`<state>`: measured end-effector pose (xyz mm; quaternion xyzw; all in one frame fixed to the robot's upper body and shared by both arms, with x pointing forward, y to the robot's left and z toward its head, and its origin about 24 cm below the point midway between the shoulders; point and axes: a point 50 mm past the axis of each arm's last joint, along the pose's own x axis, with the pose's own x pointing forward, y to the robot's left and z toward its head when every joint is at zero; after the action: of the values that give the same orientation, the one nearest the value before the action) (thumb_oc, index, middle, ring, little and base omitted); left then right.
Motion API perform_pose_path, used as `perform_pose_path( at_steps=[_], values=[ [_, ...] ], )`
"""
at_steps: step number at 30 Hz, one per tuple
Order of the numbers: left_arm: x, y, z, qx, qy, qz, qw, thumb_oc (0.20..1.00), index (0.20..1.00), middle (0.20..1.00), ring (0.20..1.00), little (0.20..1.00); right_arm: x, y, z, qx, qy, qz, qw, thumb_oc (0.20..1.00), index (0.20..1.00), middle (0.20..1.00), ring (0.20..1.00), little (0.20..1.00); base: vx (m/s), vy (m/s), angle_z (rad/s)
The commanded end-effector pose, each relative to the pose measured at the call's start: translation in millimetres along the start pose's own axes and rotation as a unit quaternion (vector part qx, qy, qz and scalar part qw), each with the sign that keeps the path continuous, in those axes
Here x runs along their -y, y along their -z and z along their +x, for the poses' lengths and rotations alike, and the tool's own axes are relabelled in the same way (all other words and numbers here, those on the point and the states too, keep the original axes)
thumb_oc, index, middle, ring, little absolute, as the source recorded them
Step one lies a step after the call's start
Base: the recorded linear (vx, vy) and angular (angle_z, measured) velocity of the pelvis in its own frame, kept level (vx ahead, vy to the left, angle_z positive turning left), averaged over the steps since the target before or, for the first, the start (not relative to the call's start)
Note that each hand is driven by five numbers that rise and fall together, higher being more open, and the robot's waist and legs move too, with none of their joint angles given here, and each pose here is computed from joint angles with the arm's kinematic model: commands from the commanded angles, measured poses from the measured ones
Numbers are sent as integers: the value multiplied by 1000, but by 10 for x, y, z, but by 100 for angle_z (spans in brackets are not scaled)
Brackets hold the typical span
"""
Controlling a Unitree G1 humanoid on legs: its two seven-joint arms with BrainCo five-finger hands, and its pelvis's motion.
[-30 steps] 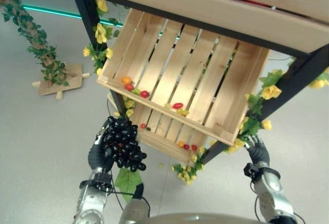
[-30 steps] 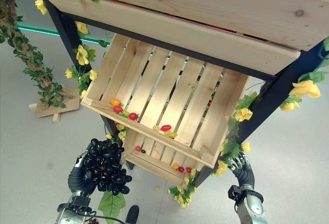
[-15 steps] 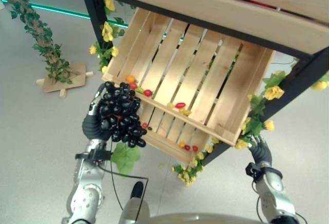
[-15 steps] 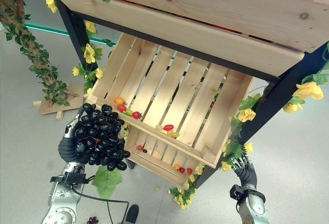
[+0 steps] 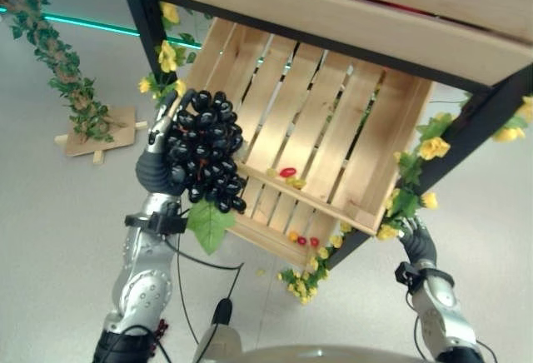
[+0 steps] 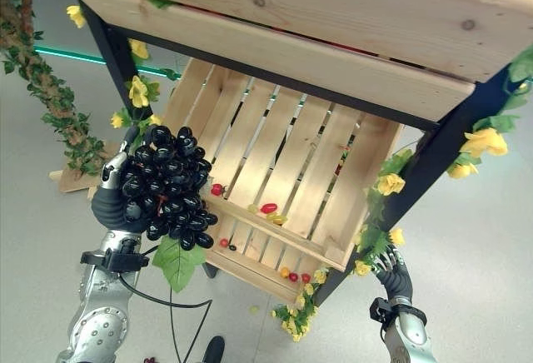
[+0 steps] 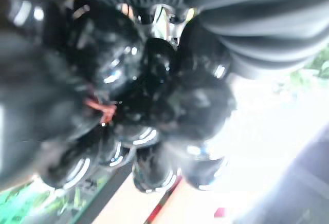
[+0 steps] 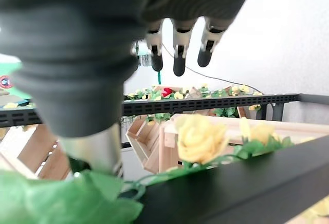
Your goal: Pick up the fruits from the basket on one side to the basket on the other side
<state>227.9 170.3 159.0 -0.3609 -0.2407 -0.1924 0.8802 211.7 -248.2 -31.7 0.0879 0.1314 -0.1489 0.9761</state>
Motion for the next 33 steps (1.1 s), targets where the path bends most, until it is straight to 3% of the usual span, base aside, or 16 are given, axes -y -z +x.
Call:
perform_pose_path(
  at_steps=[1, 16, 33],
  values=[
    [235, -186, 143, 66, 66, 26, 995, 200, 200, 200, 200, 200, -220, -348, 221, 66, -59, -29, 996, 1000, 1000, 1000, 1000, 1000, 6, 7, -8],
    [385, -123, 338, 64, 104, 25, 992, 200, 200, 200, 200, 200, -308, -370, 249, 64, -78, -41, 994, 1000, 1000, 1000, 1000, 1000, 6, 2, -4],
    [-239, 39, 582, 52, -62, 113, 990, 200, 200, 200, 200, 200, -486, -275, 242, 35, -126, -62, 989, 1000, 1000, 1000, 1000, 1000, 33, 9, -12]
  ],
)
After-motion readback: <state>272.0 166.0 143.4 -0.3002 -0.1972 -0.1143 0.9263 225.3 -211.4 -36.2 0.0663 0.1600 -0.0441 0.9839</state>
